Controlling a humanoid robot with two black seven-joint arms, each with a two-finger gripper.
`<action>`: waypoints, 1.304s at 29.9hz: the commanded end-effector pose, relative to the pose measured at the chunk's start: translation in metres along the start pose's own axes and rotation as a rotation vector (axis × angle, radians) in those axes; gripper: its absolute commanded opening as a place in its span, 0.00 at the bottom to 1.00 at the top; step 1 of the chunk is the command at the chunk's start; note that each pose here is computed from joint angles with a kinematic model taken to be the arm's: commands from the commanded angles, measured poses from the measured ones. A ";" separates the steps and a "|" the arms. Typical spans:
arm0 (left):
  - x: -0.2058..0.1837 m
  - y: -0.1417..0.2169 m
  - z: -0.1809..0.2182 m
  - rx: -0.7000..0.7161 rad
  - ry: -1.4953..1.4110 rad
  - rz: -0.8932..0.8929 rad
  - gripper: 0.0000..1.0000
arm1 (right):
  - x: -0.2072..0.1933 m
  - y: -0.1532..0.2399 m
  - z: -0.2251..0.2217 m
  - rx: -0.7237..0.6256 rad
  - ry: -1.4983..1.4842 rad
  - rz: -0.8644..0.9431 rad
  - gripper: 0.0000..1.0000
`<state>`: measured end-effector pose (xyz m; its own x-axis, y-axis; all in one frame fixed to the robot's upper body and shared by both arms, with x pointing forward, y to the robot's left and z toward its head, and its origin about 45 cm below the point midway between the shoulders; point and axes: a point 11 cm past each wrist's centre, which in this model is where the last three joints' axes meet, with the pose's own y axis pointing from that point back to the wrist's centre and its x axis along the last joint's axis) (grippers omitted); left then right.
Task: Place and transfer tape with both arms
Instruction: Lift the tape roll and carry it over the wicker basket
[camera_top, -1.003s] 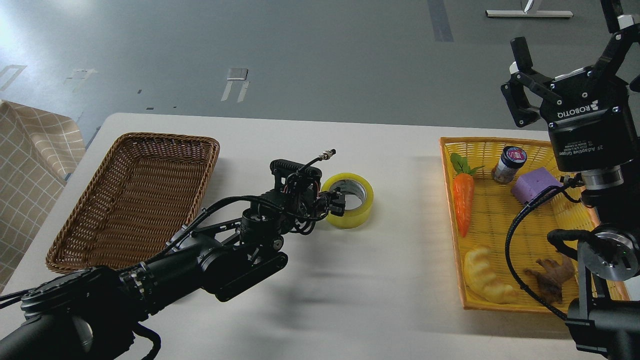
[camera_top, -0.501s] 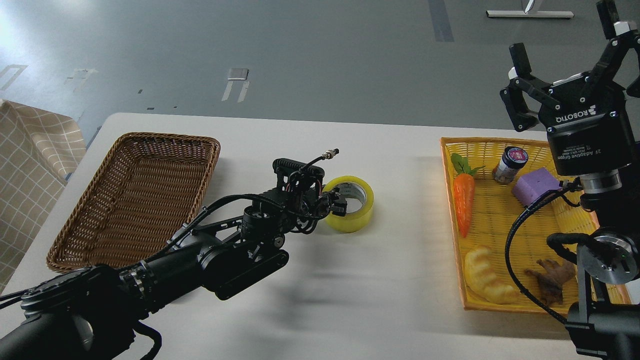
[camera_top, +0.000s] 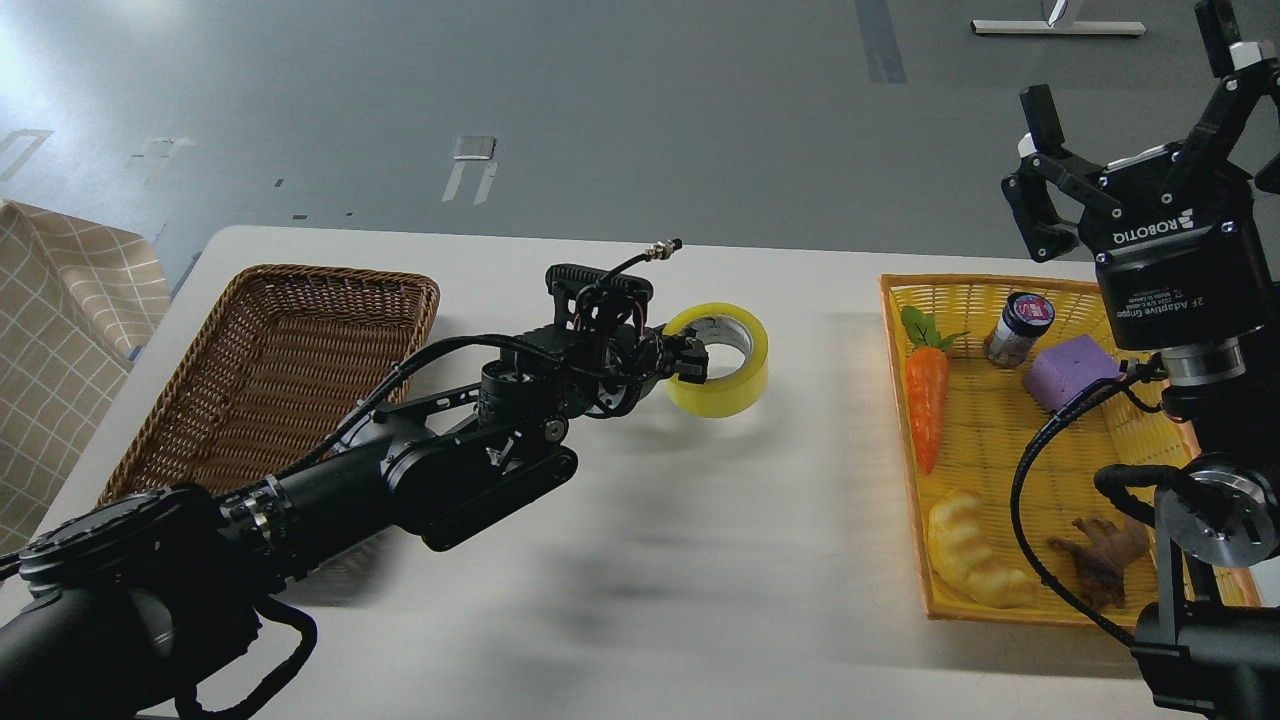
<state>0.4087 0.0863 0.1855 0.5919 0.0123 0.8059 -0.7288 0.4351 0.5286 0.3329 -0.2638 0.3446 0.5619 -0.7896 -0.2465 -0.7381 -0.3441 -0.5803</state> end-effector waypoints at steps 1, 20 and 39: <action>0.034 0.014 -0.010 -0.033 0.051 0.074 0.00 | 0.002 -0.001 -0.002 -0.004 0.011 -0.004 1.00; 0.105 0.179 -0.180 0.217 -0.074 0.280 0.00 | 0.017 0.003 -0.012 -0.065 0.102 -0.019 1.00; 0.029 0.247 -0.268 0.375 -0.089 0.140 0.00 | 0.022 0.008 -0.014 -0.086 0.127 -0.017 1.00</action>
<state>0.3433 0.4271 0.2777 0.4351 -0.0581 0.8985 -0.8955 0.0754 0.4386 0.3339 -0.2910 0.3463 0.5279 -0.8386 -0.1343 -0.7598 -0.3958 -0.5158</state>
